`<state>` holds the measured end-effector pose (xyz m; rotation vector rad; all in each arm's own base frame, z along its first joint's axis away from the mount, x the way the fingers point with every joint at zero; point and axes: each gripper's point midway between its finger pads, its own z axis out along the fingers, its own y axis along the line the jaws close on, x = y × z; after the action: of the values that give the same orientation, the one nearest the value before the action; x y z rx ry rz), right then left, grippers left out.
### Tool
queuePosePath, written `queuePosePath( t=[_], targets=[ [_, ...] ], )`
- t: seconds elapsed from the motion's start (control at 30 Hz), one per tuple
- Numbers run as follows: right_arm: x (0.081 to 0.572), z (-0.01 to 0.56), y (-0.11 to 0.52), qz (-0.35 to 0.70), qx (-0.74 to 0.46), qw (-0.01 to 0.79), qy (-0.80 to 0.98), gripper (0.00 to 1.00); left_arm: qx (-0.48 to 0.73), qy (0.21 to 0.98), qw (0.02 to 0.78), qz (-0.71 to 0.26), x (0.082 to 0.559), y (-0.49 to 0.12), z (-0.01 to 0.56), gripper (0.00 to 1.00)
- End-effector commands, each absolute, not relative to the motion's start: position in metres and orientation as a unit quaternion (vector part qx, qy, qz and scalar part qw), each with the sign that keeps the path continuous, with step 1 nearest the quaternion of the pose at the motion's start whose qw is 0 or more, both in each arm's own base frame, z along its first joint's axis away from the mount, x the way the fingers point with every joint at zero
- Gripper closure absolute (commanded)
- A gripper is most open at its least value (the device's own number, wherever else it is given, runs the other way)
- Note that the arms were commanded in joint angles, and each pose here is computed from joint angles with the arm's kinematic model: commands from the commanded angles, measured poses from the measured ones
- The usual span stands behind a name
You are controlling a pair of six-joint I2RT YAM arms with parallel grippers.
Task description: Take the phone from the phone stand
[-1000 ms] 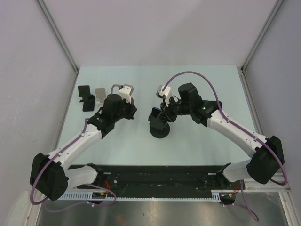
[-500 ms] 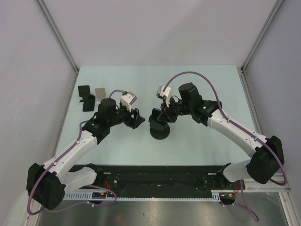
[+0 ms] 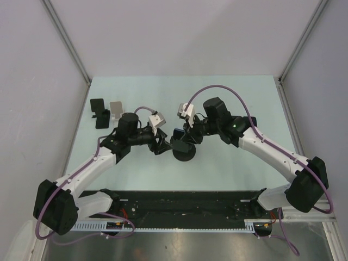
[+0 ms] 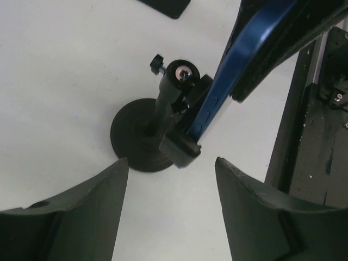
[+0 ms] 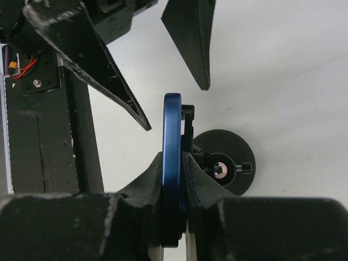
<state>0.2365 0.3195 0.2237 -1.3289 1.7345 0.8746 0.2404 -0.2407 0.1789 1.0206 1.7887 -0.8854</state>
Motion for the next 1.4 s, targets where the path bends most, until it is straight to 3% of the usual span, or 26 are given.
queuePosePath(
  t=[0.0,0.3,0.4,0.43,0.5,0.53,1.0,1.3,1.37],
  targets=[
    [0.218,0.21,0.32,0.349,-0.534,0.337,0.692,1.0,0.468,0.66,0.463,-0.362,0.244,-0.255,0.204,0.32],
    [0.212,0.206,0.323,0.351,-0.544,0.323,0.691,1.0,0.468,0.659,0.465,-0.362,0.251,-0.259,0.208,0.5],
    [0.211,0.206,0.321,0.349,-0.546,0.321,0.691,1.0,0.472,0.656,0.464,-0.363,0.249,-0.259,0.206,0.68],
    [0.21,0.205,0.32,0.347,-0.547,0.317,0.693,1.0,0.473,0.656,0.464,-0.361,0.249,-0.258,0.205,0.82],
    [0.21,0.206,0.317,0.343,-0.551,0.318,0.691,1.0,0.478,0.652,0.467,-0.359,0.247,-0.256,0.205,0.97],
    [0.207,0.204,0.314,0.344,-0.554,0.308,0.693,1.0,0.482,0.647,0.466,-0.363,0.244,-0.256,0.205,1.0],
    [0.175,0.205,0.295,0.38,-0.59,0.242,0.67,1.0,0.467,0.631,0.422,-0.453,0.241,-0.24,0.201,1.0],
    [0.158,0.226,0.295,0.427,-0.6,0.24,0.632,1.0,0.392,0.726,0.439,-0.356,0.289,-0.215,0.173,1.0],
    [0.158,0.225,0.296,0.428,-0.6,0.236,0.633,1.0,0.388,0.726,0.431,-0.37,0.287,-0.22,0.175,1.0]
  ],
)
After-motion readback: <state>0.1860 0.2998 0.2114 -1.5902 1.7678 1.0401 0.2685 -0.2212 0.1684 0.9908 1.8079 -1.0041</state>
